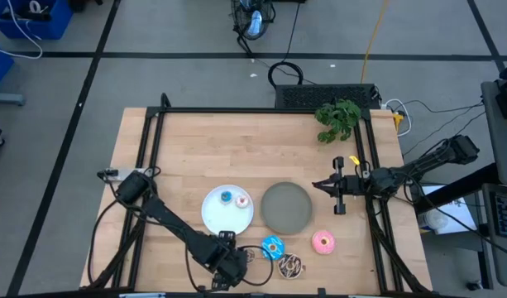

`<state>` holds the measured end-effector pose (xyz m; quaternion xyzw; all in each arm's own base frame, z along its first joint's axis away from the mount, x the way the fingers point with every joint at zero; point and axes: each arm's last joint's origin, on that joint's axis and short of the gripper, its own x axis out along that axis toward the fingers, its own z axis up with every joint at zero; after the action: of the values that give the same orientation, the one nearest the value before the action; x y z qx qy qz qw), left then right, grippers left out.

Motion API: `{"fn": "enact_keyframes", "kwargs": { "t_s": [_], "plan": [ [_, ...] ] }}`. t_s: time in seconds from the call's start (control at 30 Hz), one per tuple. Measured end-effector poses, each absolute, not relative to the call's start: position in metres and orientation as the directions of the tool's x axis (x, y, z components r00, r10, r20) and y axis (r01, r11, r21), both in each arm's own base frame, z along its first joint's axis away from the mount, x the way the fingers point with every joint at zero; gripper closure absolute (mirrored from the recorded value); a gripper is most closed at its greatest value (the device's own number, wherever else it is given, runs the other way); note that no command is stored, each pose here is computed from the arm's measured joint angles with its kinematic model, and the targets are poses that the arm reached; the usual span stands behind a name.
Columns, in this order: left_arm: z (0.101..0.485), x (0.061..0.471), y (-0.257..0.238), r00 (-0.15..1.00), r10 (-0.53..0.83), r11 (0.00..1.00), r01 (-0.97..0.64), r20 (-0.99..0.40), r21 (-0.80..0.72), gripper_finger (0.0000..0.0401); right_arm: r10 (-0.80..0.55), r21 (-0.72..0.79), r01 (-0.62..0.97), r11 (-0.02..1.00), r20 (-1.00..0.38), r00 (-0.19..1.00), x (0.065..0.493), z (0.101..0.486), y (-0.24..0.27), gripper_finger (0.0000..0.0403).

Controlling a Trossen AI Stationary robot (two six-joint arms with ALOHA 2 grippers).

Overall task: Pick & Place donuts
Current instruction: Put the small orange donut on the white plate

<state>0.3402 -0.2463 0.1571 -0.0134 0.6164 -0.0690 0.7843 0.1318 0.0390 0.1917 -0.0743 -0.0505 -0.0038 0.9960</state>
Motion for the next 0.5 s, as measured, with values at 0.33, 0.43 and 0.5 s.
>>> {"fn": "enact_keyframes", "kwargs": {
  "t_s": [0.33,0.43,0.5],
  "plan": [
    [0.140,0.336,-0.239,0.226,-0.122,0.991,0.074,-0.966,-0.108,0.0101,0.000,-0.137,0.014,0.990,0.101,0.995,0.132,0.192,0.039,0.0403],
    [0.140,0.336,-0.239,0.226,-0.121,0.992,0.074,-0.967,-0.107,0.0117,0.000,-0.137,0.014,0.990,0.101,0.995,0.132,0.192,0.039,0.0403],
    [0.140,0.336,-0.238,0.226,-0.120,0.992,0.071,-0.967,-0.106,0.0132,0.000,-0.137,0.014,0.991,0.101,0.995,0.132,0.192,0.039,0.0403]
  ]
}}
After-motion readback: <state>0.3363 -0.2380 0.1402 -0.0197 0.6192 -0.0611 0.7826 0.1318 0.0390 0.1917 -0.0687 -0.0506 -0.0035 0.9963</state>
